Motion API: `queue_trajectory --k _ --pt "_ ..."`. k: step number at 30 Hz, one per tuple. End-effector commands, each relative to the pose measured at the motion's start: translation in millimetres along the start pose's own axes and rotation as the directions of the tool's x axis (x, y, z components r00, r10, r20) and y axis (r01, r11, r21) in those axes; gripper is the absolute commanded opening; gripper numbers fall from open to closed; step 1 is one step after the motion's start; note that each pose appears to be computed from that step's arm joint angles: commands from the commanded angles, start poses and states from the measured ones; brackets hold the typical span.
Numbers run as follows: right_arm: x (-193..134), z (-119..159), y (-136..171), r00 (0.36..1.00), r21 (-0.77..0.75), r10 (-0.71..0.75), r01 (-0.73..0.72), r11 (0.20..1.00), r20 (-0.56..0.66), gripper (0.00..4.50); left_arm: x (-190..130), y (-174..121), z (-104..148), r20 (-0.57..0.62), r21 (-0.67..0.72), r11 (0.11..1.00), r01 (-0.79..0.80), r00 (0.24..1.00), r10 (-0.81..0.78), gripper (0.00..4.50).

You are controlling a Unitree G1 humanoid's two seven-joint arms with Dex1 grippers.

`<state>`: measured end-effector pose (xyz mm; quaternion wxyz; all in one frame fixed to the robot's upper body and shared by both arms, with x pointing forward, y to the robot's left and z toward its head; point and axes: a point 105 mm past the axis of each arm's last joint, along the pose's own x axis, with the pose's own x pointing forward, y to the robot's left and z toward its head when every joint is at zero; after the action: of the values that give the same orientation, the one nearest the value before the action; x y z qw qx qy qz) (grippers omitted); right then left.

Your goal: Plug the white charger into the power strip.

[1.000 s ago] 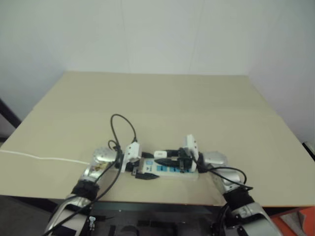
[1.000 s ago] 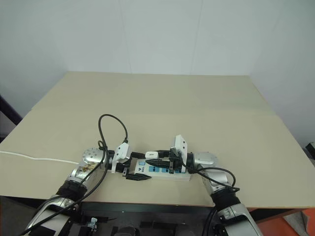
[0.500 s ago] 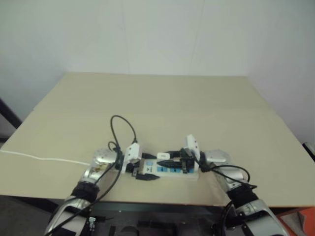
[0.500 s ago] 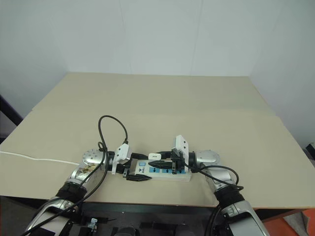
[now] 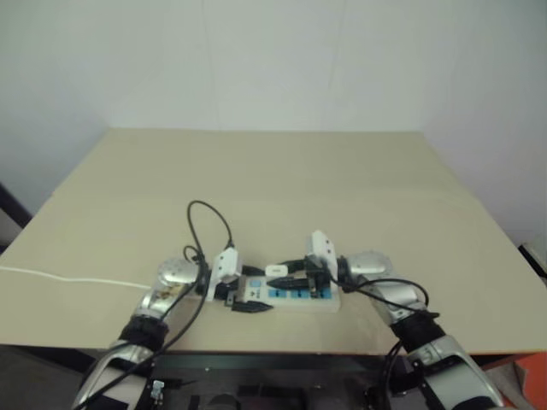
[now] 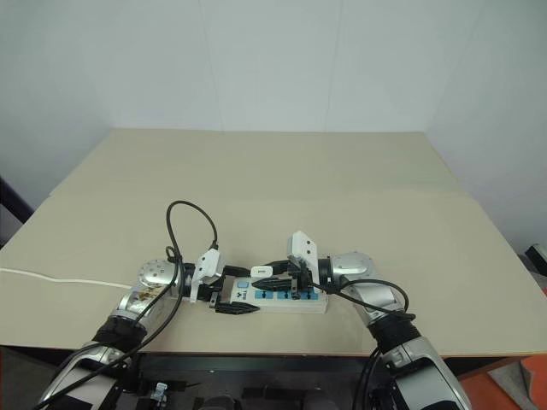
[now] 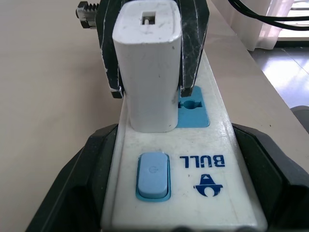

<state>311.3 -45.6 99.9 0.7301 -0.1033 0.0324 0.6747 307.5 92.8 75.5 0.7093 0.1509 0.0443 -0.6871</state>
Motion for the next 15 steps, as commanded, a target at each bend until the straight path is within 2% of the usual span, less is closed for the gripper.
queue_trajectory --k 1,15 --pt "-18.3 -57.7 9.8 0.976 0.138 -0.013 0.044 0.989 -0.216 1.10 -20.0 4.9 -12.5 -0.068 -0.026 0.998 -0.066 0.996 0.064 3.30" --pt "-29.2 -74.2 19.4 0.976 0.208 -0.067 0.111 0.972 -0.205 1.10 -20.9 5.3 -12.4 -0.066 -0.022 0.997 -0.075 0.995 0.073 3.30"
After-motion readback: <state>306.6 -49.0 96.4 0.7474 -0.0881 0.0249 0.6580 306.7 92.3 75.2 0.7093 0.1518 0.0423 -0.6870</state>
